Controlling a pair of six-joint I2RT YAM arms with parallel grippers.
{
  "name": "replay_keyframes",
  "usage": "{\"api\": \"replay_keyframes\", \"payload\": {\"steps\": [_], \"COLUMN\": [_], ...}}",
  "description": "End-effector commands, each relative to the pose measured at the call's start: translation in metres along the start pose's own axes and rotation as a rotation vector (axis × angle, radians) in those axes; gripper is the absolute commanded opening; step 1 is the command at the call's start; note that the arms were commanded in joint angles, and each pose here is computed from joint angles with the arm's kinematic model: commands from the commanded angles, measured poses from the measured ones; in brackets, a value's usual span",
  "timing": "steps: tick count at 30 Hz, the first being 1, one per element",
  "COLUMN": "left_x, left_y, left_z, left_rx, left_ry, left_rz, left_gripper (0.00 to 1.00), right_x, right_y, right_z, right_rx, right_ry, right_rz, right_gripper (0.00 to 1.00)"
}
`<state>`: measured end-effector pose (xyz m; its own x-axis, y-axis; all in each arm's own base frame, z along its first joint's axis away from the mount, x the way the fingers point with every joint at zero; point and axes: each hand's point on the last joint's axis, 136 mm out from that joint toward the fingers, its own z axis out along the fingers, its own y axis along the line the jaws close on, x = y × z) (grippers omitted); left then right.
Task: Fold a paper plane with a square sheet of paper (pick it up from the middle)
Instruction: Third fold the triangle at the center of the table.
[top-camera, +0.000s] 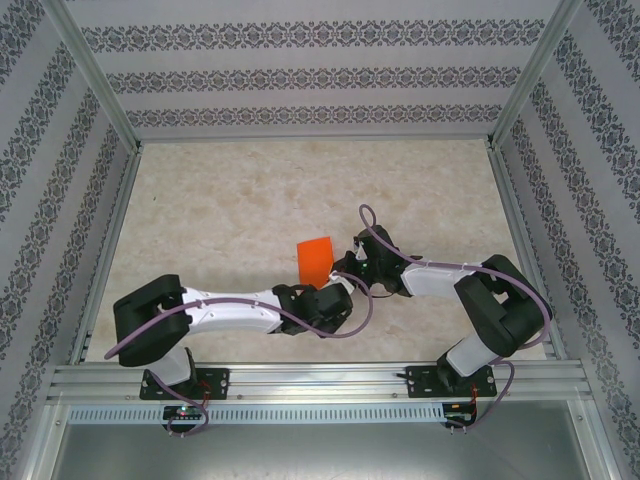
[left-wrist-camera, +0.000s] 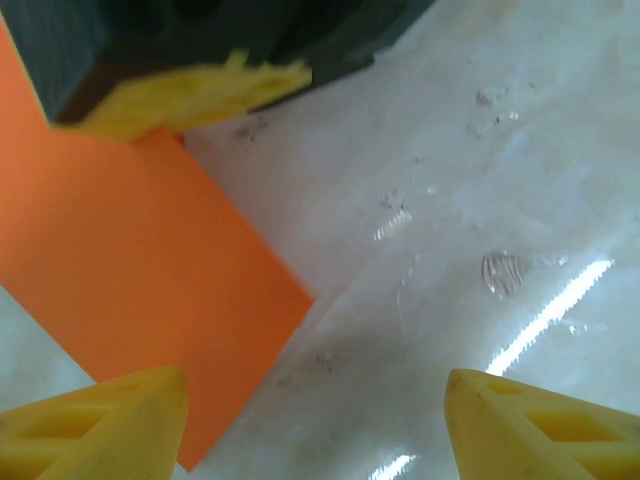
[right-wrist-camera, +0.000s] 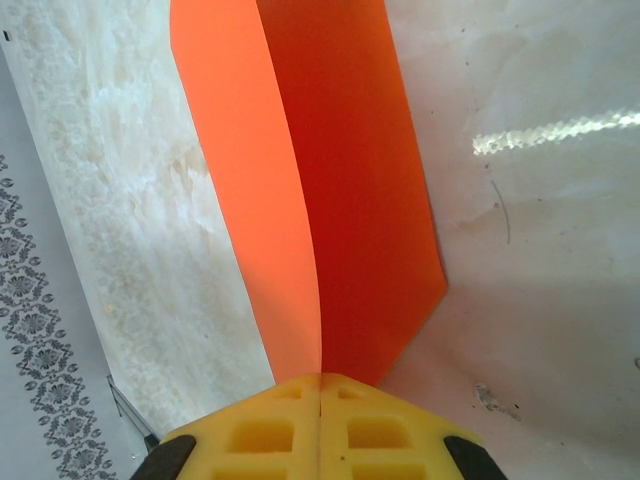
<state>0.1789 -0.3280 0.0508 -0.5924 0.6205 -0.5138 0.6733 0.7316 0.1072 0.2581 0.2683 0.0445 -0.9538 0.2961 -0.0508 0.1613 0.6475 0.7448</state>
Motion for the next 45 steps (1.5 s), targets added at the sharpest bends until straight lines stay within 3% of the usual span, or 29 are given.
{"api": "replay_keyframes", "payload": {"steps": [1, 4, 9, 17, 28, 39, 45], "left_x": [-0.011, -0.012, -0.012, -0.017, -0.021, -0.025, -0.024], "left_y": [0.014, 0.016, 0.023, 0.019, 0.020, 0.019, 0.017], "left_z": [-0.005, -0.006, -0.012, -0.013, -0.017, -0.019, -0.017], "left_rx": [-0.120, -0.130, -0.142, -0.124, -0.117, 0.019, 0.096], "left_ry": [-0.037, -0.052, -0.090, -0.102, -0.115, -0.112, -0.099], "left_rz": [0.033, 0.017, -0.011, -0.031, -0.026, -0.091, -0.117], "left_gripper": [0.69, 0.62, 0.38, 0.13, 0.00, 0.00, 0.00], "right_x": [0.005, 0.006, 0.007, 0.008, 0.011, 0.005, 0.001], "right_y": [0.001, -0.001, -0.004, -0.005, -0.006, -0.002, 0.002], "right_z": [-0.002, -0.002, -0.001, -0.003, -0.010, -0.015, -0.024], "right_rx": [0.000, 0.005, 0.020, 0.038, 0.051, 0.047, 0.061], "right_ry": [0.000, 0.002, 0.010, 0.008, 0.006, -0.017, -0.037], "right_rz": [0.001, 0.002, 0.000, -0.015, -0.027, -0.044, -0.067], "right_gripper": [0.06, 0.06, 0.07, 0.09, 0.12, 0.17, 0.26]}}
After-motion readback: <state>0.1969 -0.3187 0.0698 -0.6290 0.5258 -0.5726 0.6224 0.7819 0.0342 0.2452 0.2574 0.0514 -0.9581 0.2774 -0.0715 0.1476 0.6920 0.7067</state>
